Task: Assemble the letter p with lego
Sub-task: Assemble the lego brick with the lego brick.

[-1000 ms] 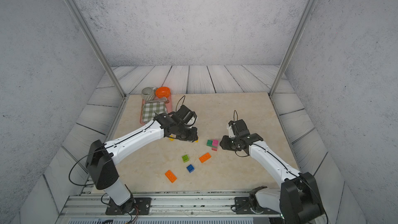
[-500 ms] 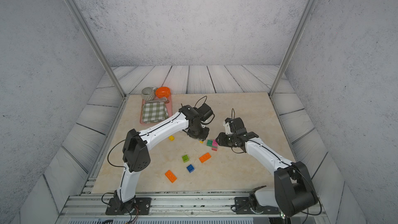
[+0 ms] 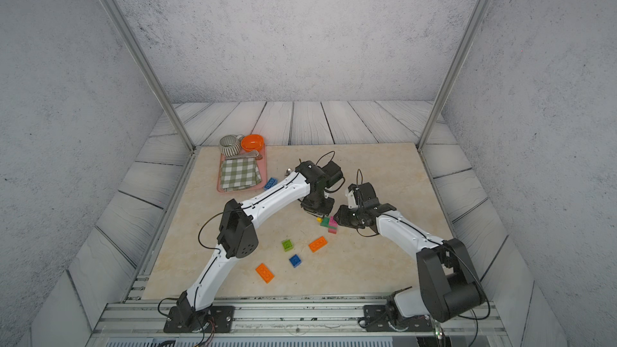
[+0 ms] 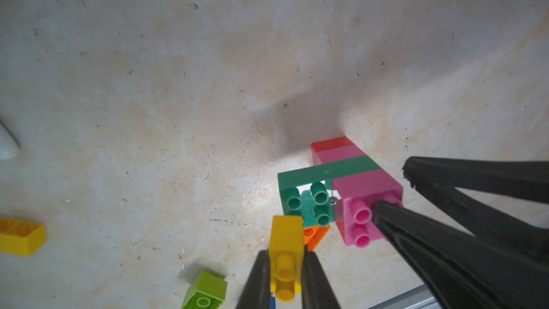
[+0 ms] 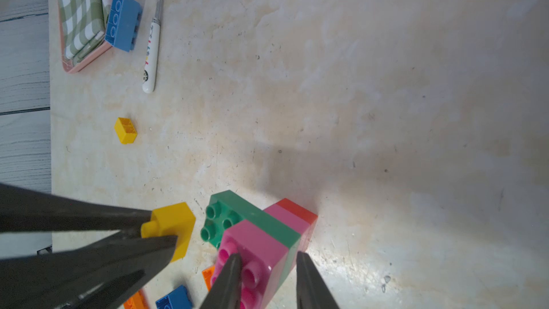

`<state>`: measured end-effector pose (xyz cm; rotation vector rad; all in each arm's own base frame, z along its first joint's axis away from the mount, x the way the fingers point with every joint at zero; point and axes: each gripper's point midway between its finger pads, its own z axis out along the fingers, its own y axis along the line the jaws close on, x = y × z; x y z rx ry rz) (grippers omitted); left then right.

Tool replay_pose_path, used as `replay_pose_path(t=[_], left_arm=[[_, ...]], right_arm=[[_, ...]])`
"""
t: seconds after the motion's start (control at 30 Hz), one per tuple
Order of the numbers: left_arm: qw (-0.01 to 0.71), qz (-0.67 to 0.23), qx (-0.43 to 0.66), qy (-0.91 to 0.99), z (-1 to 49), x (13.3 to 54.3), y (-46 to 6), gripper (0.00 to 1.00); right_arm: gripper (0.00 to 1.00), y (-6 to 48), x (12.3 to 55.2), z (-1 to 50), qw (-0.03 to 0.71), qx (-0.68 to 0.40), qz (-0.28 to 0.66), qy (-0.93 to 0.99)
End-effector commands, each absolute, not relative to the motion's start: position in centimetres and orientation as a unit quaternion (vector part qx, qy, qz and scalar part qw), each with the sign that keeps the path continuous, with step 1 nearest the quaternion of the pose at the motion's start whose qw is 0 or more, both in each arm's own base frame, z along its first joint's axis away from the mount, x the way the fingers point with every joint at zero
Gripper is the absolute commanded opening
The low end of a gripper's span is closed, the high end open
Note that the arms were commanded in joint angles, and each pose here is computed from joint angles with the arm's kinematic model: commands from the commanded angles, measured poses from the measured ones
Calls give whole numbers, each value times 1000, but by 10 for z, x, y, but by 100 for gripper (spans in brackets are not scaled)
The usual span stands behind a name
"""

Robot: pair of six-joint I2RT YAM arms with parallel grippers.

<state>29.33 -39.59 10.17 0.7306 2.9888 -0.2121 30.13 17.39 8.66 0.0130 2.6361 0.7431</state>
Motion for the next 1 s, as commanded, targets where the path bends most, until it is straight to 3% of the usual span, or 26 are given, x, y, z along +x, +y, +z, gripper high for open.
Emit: replay_pose_path(t=[0.0,0.97], left_arm=[[15,-48,242,969,98,289,-392,0],[10,-24,208,978,71,299,-395,0]], right_arm=[[33,170,294,79,189,12,264,946],[26,170,274,59,159,34,285,945]])
